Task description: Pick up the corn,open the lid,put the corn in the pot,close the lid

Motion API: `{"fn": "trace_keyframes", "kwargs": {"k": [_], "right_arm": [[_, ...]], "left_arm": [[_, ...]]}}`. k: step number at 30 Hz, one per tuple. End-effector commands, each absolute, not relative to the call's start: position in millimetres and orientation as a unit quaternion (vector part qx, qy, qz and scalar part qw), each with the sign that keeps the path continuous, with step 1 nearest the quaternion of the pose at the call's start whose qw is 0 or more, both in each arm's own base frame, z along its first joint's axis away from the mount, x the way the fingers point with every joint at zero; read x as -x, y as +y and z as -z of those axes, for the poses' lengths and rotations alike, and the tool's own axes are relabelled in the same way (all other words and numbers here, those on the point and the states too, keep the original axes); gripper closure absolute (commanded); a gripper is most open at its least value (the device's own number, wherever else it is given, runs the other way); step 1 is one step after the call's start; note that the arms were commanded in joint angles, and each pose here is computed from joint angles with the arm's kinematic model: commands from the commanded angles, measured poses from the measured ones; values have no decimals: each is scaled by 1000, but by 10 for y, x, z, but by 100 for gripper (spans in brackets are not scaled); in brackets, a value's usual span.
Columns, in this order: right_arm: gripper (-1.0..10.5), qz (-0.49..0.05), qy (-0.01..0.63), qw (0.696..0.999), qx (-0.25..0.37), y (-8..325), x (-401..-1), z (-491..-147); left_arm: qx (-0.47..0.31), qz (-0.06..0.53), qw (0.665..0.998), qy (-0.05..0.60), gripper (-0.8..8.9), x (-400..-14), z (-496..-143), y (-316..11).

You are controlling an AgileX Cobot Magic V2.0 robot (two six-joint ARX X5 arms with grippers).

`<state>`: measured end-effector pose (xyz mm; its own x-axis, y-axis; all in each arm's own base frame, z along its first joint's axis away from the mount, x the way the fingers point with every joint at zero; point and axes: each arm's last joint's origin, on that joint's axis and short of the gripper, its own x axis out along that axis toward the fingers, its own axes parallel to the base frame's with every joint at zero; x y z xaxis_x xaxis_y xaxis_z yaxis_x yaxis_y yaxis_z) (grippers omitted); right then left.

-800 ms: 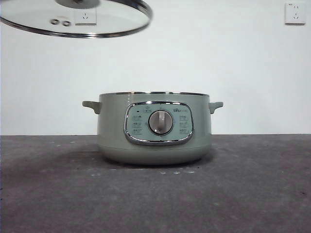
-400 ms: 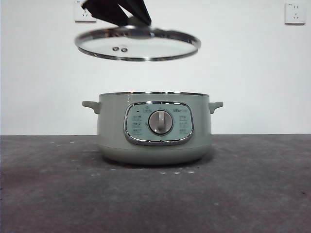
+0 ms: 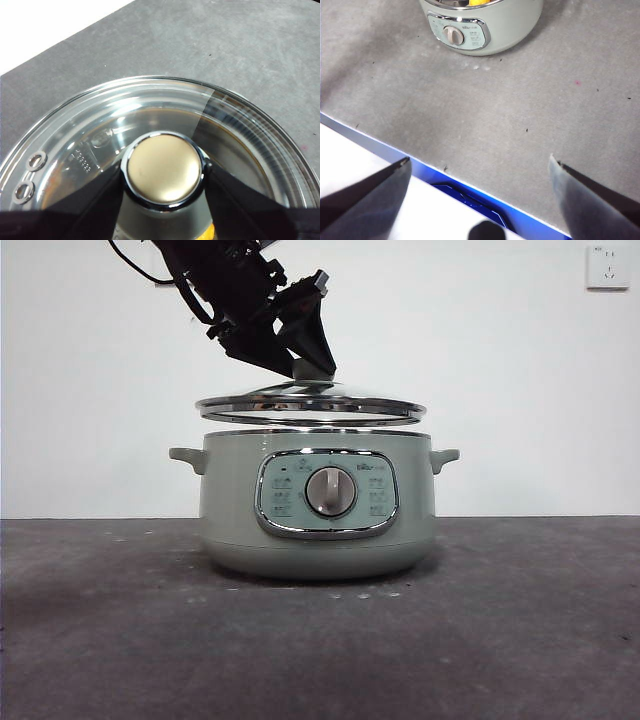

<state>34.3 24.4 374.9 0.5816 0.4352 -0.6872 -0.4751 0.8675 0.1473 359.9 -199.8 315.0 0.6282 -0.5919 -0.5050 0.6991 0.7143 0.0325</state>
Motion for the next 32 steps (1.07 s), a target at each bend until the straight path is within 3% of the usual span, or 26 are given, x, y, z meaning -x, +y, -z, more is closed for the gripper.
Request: {"fn": "trace_keyframes", "kwargs": {"k": [1, 26, 32], "right_arm": [[483, -249, 394, 884, 28, 236, -332, -3708], [482, -229, 390, 891, 37, 225, -340, -3708], [482, -229, 390, 891, 36, 225, -340, -3708]], "left_arm": [[-109, 366, 902, 202, 821, -3642, -3226, -2032], [-109, 369, 894, 231, 822, -3699, -3053, -2081], [-111, 380, 878, 269, 822, -3768, -2786, -2170]]}}
